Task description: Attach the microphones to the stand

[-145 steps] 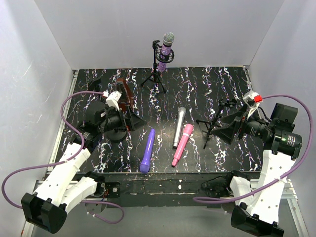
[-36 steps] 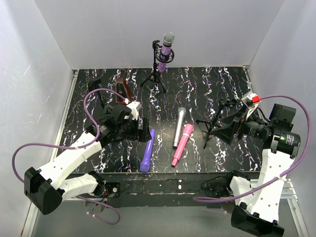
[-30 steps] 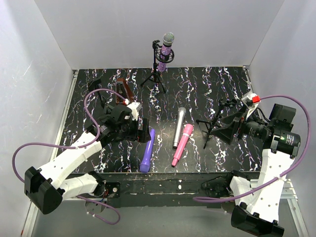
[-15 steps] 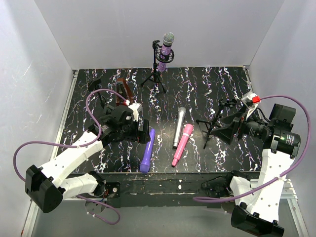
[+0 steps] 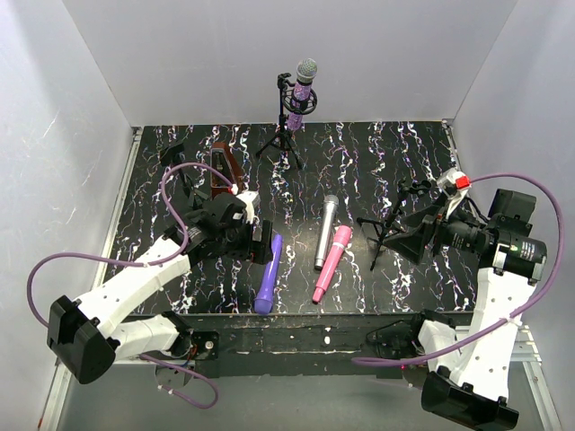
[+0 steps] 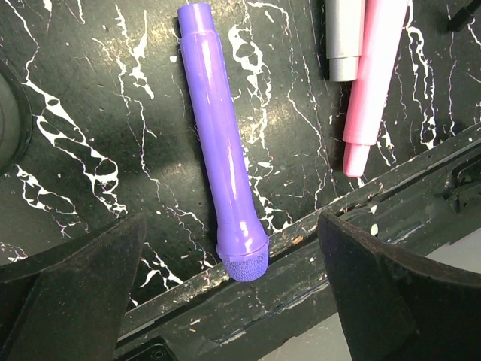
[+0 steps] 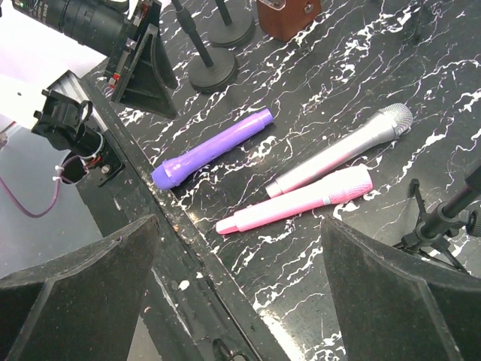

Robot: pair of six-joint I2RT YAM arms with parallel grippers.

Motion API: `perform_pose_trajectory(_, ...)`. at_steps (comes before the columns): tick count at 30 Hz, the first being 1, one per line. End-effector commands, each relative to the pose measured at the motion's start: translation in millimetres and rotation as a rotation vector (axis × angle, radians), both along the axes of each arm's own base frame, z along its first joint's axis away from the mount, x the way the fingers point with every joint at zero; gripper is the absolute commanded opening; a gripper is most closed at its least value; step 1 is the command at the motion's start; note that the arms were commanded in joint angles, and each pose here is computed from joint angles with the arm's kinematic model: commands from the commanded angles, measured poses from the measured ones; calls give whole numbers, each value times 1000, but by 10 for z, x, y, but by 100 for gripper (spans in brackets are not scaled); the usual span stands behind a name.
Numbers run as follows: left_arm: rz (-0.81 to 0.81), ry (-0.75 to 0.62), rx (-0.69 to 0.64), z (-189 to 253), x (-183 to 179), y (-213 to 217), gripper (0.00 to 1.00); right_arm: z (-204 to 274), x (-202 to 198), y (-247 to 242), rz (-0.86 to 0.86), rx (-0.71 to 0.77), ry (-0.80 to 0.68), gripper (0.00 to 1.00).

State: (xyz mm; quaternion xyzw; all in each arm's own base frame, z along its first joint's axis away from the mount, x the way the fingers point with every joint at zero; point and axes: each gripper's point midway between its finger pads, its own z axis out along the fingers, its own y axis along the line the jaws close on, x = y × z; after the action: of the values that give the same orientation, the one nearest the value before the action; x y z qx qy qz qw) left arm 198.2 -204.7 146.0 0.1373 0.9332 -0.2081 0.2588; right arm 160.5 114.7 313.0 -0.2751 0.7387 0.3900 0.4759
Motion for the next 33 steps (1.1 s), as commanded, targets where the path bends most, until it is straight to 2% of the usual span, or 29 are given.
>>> perform_pose_trajectory(1,1,-42,2,138,63,-20,98,-14,-42,17,23,-13,0,95)
perform_pose_trajectory(8,4,-35,27,105,57,-4,98,-92,-105,85,80,-55,17,93)
perform_pose_trajectory(21,29,-26,35,123,49,3,98,-486,-394,342,353,-237,43,91)
perform_pose_trajectory(33,71,-13,108,8,96,87,98,-740,-458,356,410,-301,43,91)
